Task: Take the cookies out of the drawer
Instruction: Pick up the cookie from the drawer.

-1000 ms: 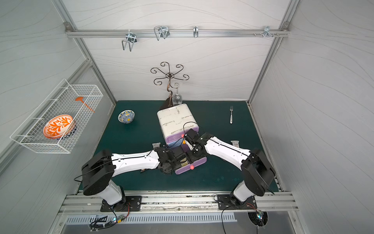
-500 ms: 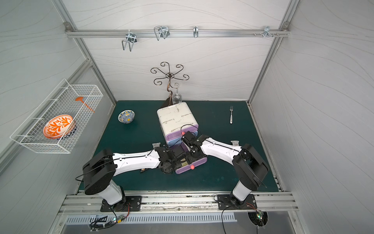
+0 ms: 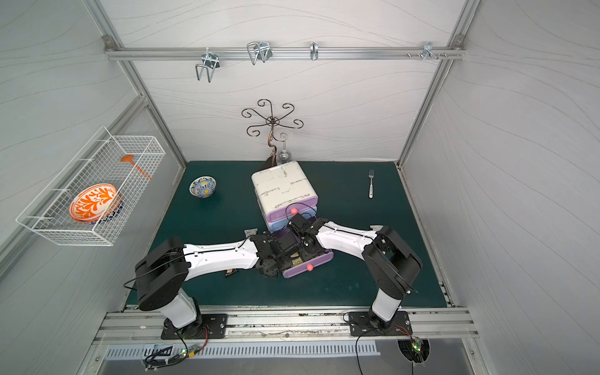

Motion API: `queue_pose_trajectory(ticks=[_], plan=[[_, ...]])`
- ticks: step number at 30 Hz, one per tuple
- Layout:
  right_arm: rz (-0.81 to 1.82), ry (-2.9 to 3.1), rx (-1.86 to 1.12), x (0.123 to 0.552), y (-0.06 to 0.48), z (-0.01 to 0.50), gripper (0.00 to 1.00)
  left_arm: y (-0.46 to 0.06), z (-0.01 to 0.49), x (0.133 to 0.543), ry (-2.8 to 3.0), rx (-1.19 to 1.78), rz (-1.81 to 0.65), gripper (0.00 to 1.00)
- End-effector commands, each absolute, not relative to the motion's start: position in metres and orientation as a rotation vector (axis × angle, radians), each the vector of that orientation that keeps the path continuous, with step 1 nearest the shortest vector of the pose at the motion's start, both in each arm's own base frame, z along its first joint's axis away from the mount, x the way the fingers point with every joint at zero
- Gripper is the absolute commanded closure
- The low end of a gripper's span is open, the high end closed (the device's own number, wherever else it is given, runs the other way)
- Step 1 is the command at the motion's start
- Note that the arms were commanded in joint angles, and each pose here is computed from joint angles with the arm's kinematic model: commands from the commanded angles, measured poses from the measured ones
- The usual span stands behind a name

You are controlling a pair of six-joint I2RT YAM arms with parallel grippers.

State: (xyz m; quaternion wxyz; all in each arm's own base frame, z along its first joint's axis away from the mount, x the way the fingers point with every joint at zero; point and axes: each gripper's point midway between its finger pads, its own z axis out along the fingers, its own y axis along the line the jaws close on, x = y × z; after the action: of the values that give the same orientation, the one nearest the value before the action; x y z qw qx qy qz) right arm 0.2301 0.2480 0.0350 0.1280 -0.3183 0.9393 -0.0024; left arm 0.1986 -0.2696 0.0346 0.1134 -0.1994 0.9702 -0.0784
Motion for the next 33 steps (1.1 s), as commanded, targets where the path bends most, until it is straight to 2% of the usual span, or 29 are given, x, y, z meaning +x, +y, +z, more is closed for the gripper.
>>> queue_pose_trajectory(ticks=[1, 8, 13, 33], plan=[[-0.005, 2.736, -0.918, 0.231, 0.255, 0.031, 0.37, -0.303, 0.068, 0.229, 2.737, -0.575, -0.440, 1.00], [0.030, 2.715, -0.906, 0.236, 0.261, 0.039, 0.51, -0.294, 0.070, 0.235, 2.721, -0.598, -0.420, 1.00], [0.077, 2.714, -0.861, 0.243, 0.261, 0.049, 0.57, -0.290, 0.073, 0.243, 2.710, -0.603, -0.407, 1.00], [0.358, 2.677, -0.664, 0.268, 0.257, 0.105, 0.61, -0.289, 0.070, 0.255, 2.713, -0.593, -0.370, 1.00]])
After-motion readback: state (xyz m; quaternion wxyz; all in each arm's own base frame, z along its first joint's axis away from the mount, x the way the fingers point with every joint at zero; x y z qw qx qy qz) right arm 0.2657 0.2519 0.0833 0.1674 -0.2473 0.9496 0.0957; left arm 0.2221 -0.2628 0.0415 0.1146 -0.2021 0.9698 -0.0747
